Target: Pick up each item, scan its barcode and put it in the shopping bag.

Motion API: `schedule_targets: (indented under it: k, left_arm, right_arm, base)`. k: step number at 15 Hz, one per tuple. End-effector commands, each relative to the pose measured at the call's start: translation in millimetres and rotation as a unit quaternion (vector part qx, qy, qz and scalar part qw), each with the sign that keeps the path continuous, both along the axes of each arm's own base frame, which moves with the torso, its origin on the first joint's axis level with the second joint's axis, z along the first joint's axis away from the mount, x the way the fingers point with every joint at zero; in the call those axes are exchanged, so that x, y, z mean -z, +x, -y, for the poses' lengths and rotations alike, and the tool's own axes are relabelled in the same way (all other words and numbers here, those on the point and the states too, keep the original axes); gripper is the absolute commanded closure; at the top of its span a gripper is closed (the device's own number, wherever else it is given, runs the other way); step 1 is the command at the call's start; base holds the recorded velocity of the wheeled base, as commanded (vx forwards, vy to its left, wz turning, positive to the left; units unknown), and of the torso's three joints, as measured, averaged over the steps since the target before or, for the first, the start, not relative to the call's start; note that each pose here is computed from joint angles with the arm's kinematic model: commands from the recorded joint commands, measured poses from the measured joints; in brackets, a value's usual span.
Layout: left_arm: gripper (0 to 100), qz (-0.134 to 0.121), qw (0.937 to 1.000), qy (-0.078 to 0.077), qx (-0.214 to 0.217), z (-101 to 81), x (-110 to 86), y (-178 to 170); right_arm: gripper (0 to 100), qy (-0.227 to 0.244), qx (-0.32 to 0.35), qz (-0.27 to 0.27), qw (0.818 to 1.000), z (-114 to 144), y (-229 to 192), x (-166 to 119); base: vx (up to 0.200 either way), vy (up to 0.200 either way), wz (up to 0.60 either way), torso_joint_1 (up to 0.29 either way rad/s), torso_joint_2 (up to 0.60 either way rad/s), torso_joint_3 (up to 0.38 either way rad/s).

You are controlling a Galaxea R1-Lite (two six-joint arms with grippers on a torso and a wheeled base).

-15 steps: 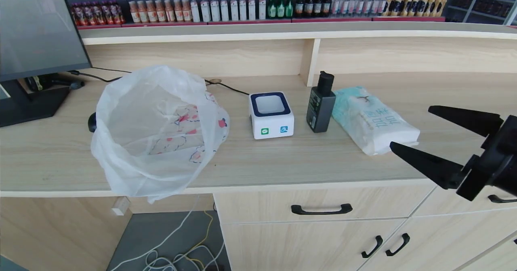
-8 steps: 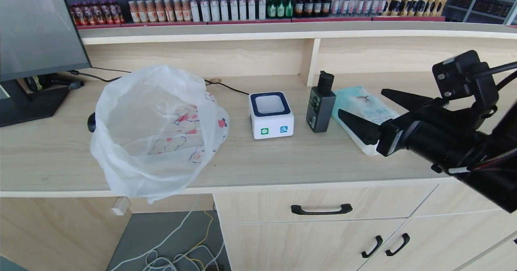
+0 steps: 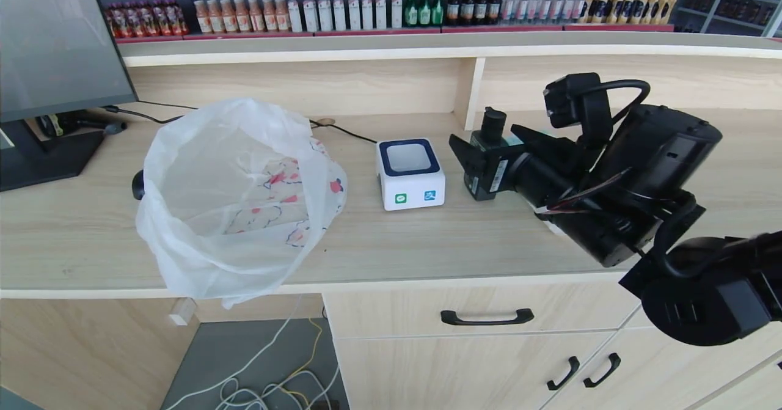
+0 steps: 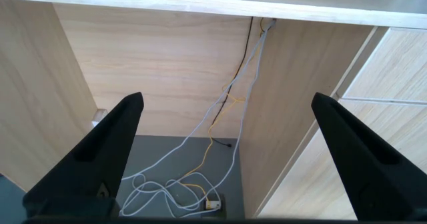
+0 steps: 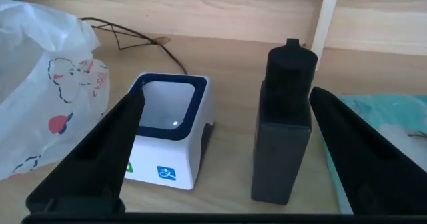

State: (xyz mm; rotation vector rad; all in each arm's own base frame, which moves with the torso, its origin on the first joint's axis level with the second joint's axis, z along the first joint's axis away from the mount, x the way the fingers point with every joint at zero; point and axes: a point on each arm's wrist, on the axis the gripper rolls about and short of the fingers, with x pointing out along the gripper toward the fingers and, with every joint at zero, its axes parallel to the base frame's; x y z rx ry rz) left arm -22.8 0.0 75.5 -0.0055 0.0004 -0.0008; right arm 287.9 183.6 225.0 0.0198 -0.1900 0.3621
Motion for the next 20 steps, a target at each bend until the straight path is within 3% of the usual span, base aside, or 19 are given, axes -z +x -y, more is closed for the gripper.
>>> schedule_targets:
  k: [1, 7, 20]
  left_arm:
    - [0, 0.0, 1.0, 0.0, 0.0, 0.0, 0.0, 0]
    - [0, 0.0, 1.0, 0.0, 0.0, 0.0, 0.0, 0]
    - [0, 0.0, 1.0, 0.0, 0.0, 0.0, 0.0, 0]
  right_arm:
    - [0, 0.0, 0.012, -0.003, 1.0, -5, 7, -1]
    - [0, 0.025, 0.046, 0.012, 0.999, -15, 25, -9]
    - [0, 0.049, 0.063, -0.026, 0.996, -9, 45, 15]
  base:
    - [0.0, 0.0, 0.0, 0.0, 0.0, 0.0]
    - [0.0, 0.0, 0.0, 0.0, 0.0, 0.0]
    - [0.0, 0.0, 0.0, 0.0, 0.0, 0.0]
